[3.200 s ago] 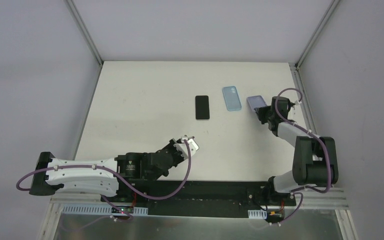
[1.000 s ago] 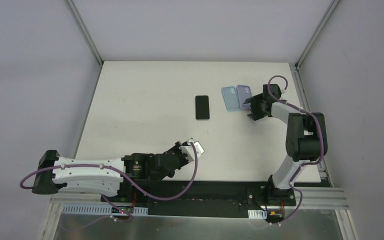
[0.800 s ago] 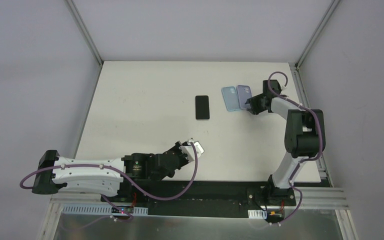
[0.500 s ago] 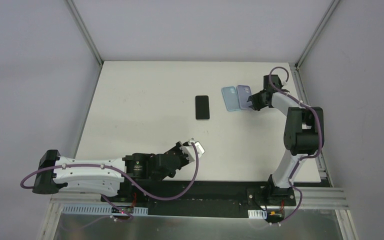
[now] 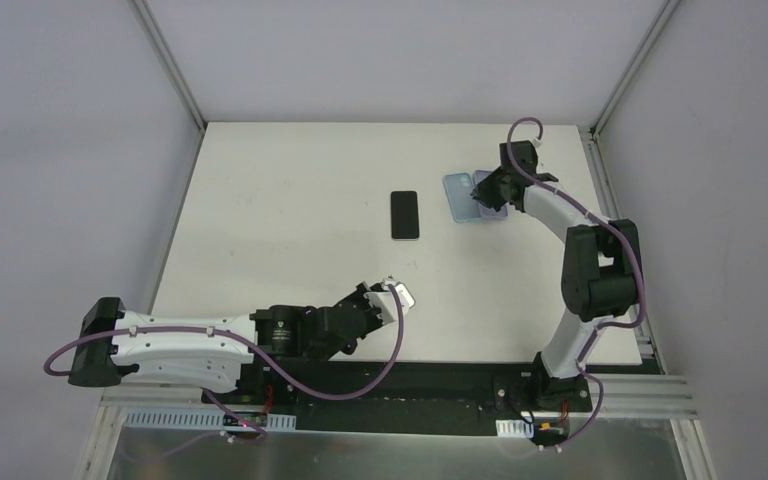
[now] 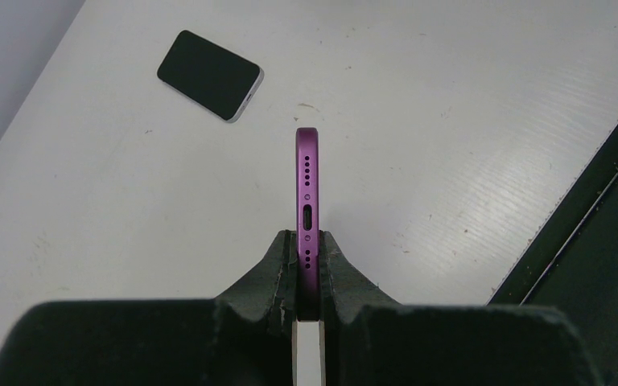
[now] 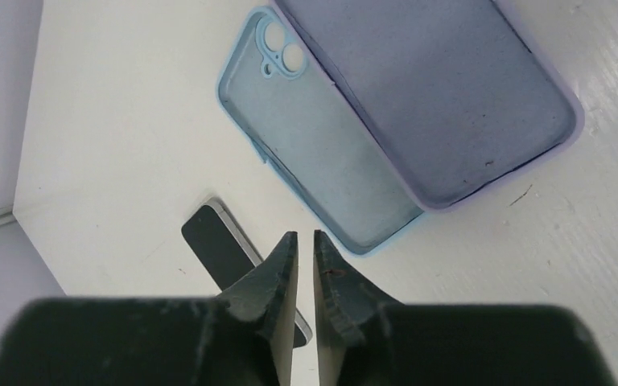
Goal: Take the phone out of the phone case
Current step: Place the phone case at the center of the board.
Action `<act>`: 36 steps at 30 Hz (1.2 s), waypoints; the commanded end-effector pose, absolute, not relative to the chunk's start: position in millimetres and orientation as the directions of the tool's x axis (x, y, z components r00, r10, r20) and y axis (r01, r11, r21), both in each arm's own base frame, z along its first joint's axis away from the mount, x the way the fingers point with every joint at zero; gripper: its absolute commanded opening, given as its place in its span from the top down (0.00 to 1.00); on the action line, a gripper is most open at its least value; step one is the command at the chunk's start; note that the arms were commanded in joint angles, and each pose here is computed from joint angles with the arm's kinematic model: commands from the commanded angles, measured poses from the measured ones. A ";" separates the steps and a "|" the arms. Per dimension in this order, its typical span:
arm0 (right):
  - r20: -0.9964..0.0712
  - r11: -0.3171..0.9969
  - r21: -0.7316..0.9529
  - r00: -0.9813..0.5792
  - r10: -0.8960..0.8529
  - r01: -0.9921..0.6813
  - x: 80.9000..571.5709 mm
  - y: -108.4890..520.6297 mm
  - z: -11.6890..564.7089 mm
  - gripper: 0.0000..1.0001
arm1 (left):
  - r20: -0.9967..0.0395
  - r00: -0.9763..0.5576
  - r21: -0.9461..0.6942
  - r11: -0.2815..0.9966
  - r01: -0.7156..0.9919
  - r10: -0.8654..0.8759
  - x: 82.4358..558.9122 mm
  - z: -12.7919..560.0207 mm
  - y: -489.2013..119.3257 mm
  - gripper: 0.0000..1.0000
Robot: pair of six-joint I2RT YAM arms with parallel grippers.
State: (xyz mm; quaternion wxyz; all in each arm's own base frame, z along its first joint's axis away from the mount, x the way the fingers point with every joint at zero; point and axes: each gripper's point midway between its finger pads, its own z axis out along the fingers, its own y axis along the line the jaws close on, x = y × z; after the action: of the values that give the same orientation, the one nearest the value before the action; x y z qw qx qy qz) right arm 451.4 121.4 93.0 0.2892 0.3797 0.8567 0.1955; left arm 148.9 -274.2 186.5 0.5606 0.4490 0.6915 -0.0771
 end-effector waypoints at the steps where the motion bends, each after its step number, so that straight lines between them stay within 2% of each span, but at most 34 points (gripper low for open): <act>1: -0.373 0.678 0.521 -0.576 0.727 0.518 456.1 116.7 85.2 0.89 | -0.900 0.043 0.336 0.627 0.703 0.433 149.5 218.1 -285.8 1.00; 6: -0.353 0.689 0.477 -0.600 0.718 0.545 451.6 111.7 71.9 0.96 | -0.900 0.044 0.336 0.626 0.704 0.434 149.4 217.6 -285.5 1.00; 22: -0.328 0.694 0.330 -0.612 0.720 0.640 444.7 75.1 49.2 0.97 | -0.900 0.039 0.332 0.628 0.704 0.433 149.0 214.8 -283.8 1.00; 29: -0.375 0.668 0.438 -0.553 0.744 0.601 447.3 81.7 79.8 0.97 | -0.900 0.040 0.334 0.628 0.703 0.433 149.1 214.7 -282.3 1.00; 33: -0.440 0.717 0.520 -0.574 0.690 0.464 451.6 120.1 114.1 0.97 | -0.900 0.041 0.335 0.628 0.703 0.434 149.2 215.5 -283.3 1.00; 36: -0.429 0.738 0.517 -0.615 0.661 0.433 452.3 142.3 115.6 0.98 | -0.900 0.040 0.332 0.623 0.709 0.433 148.4 215.6 -286.1 1.00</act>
State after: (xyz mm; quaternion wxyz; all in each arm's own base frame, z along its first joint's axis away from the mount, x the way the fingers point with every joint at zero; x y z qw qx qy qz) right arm 435.1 106.5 70.8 0.2599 0.3546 0.8878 0.1362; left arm 148.8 -274.1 186.8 0.5609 0.4483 0.6916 -0.0778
